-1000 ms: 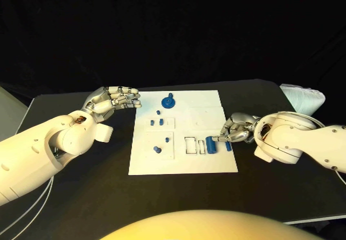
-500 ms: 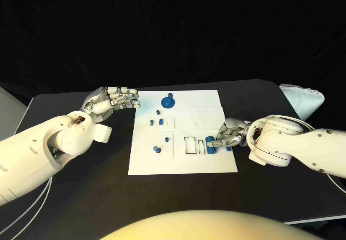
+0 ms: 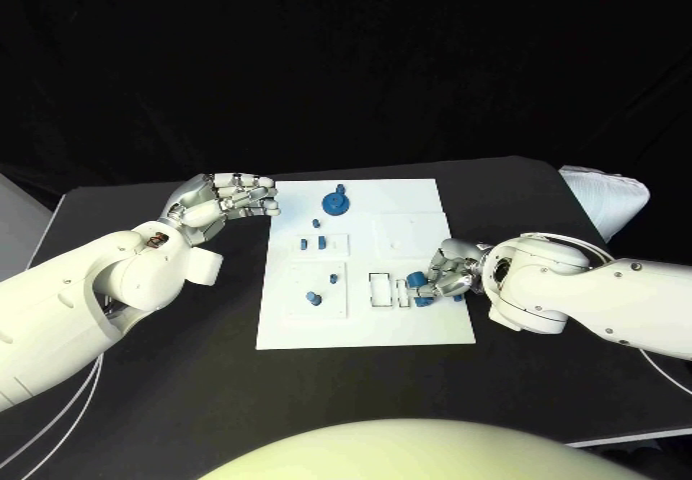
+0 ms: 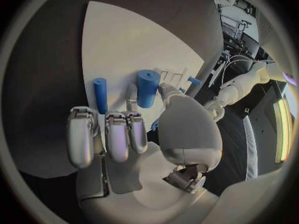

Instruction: Assemble the parts on the task board

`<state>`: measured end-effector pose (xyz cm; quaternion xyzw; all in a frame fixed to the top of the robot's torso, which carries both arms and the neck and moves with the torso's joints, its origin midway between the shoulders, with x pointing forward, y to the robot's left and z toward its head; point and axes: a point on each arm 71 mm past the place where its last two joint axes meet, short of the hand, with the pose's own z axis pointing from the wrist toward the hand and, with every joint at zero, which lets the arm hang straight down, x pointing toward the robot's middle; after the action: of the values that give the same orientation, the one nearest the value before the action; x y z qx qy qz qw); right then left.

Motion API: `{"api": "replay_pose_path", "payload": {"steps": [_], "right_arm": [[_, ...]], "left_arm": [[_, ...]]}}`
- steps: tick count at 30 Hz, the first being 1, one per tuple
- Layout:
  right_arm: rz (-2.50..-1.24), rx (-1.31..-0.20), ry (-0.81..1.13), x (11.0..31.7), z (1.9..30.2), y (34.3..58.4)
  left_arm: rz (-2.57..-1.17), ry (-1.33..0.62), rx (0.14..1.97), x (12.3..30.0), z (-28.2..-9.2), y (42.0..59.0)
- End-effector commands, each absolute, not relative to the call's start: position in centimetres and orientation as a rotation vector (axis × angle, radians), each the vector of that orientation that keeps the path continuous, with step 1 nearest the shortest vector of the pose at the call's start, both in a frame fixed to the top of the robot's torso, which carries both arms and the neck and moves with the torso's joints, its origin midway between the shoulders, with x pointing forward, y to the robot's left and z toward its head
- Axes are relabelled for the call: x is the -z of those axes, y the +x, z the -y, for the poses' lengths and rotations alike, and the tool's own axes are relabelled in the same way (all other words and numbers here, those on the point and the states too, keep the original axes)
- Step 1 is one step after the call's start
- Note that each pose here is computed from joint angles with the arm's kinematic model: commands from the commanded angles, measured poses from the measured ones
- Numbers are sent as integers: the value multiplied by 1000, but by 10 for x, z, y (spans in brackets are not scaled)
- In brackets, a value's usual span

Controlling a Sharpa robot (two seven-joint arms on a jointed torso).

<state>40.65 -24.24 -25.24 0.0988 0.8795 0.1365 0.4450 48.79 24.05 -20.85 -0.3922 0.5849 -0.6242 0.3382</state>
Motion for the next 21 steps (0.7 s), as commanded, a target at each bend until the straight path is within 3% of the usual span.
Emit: {"api": "replay_pose_path", "payload": {"steps": [1,15,21], "right_arm": [[-2182,-317,216,255,242,405],[-2178,-360,340,253,244,402],[-2166,-414,411,238,242,400]], "left_arm": [[-1525,-1014,1646,208,-239,487],[-1526,-1016,1642,208,-240,487],[-1528,-1018,1640,208,-240,487]]}}
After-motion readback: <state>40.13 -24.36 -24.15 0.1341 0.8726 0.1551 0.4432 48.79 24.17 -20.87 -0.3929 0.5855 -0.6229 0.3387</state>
